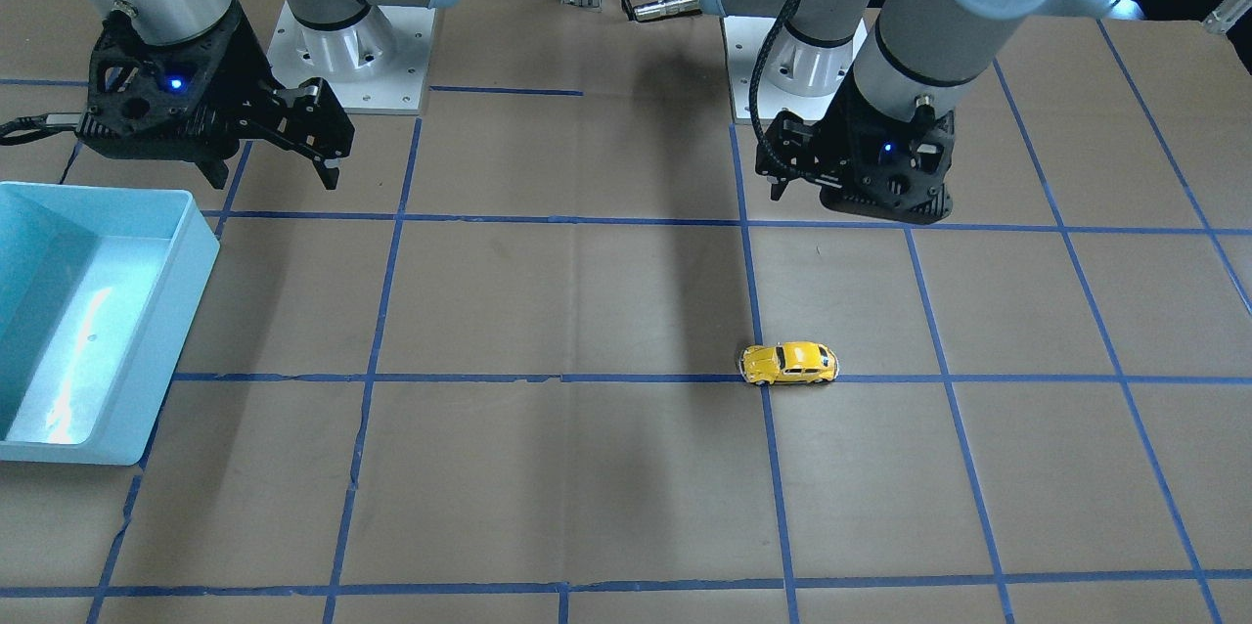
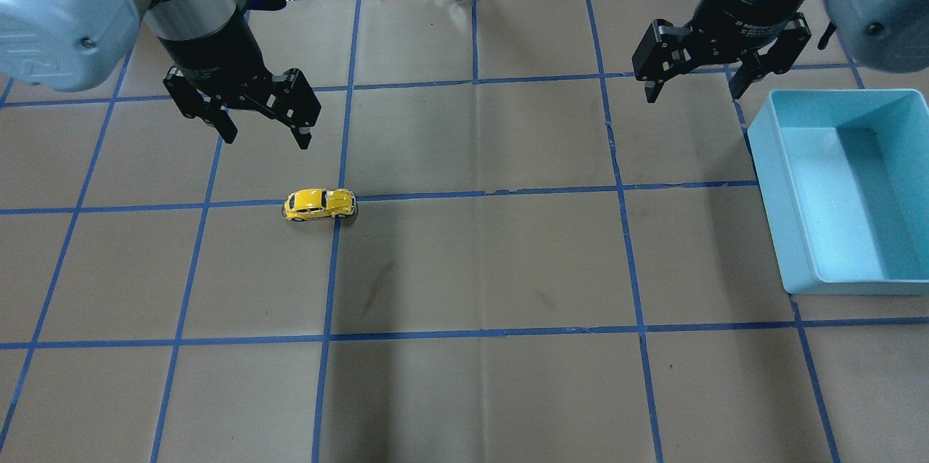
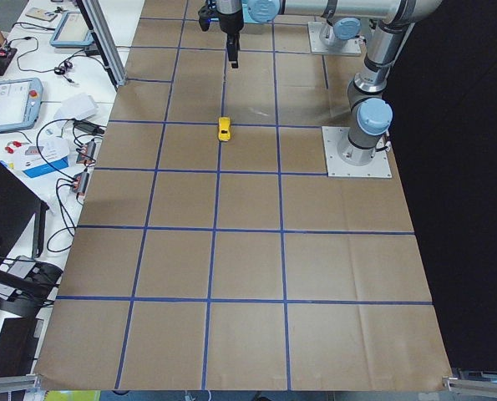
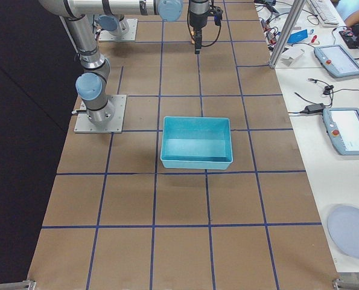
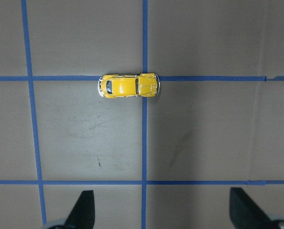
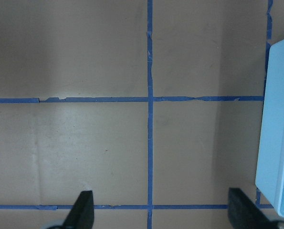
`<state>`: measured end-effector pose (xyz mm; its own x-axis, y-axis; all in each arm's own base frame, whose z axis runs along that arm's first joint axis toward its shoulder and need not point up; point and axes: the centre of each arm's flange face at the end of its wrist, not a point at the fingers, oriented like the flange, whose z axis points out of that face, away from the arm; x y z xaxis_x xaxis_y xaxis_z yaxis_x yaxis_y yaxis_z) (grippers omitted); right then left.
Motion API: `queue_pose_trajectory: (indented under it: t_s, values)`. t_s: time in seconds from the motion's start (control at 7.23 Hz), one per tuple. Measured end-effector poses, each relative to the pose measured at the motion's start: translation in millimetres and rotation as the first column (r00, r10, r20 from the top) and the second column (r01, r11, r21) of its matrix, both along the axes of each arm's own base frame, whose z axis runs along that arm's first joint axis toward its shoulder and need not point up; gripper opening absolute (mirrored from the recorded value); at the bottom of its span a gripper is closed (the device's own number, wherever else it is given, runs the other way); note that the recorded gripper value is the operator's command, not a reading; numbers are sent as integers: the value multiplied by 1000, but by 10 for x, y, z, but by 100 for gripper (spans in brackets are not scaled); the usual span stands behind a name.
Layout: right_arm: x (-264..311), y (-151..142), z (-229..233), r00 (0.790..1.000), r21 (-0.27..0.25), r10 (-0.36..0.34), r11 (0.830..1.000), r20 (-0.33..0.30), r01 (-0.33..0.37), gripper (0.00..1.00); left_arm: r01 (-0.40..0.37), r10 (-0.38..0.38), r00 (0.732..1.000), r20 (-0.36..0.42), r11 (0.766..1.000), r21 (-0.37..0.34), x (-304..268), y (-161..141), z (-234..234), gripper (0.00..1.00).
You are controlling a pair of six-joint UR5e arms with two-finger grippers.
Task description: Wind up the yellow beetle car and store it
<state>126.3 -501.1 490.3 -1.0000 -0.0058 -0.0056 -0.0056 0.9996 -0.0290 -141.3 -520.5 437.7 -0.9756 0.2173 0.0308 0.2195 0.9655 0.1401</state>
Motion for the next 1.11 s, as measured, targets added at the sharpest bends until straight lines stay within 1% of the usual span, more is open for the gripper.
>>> queue_pose_trajectory:
  t_s: [0.14,0.28,0.41,0.55,0.69,0.83,0.97,1.11]
  values:
    - [0,2,1,1000,0,0,1000,0,0,100,84,-83,996,-13,996,7,5,-97,-222,100]
    - [-1,2,0,1000,0,0,1000,0,0,100,171,-171,985,-27,985,24,10,-186,-447,98]
    - [-1,3,-1,1000,0,0,1000,0,0,100,277,-275,960,-46,960,33,14,-258,-627,96]
    - [-3,2,-2,1000,1,-1,1000,0,1,100,382,-380,923,-64,924,27,24,-301,-753,96]
    - [-3,3,-3,1000,1,-1,1000,0,1,100,486,-484,872,-78,874,10,39,-323,-883,93]
    - [-1,3,-3,1000,1,0,1000,0,0,100,579,-579,811,-78,815,-22,49,-343,-1056,93]
    - [1,4,-3,1000,1,0,1000,0,0,100,655,-658,751,-60,753,-64,58,-366,-1308,93]
    - [1,3,-5,1000,2,0,1000,0,0,100,719,-725,688,-36,688,-99,64,-371,-1533,91]
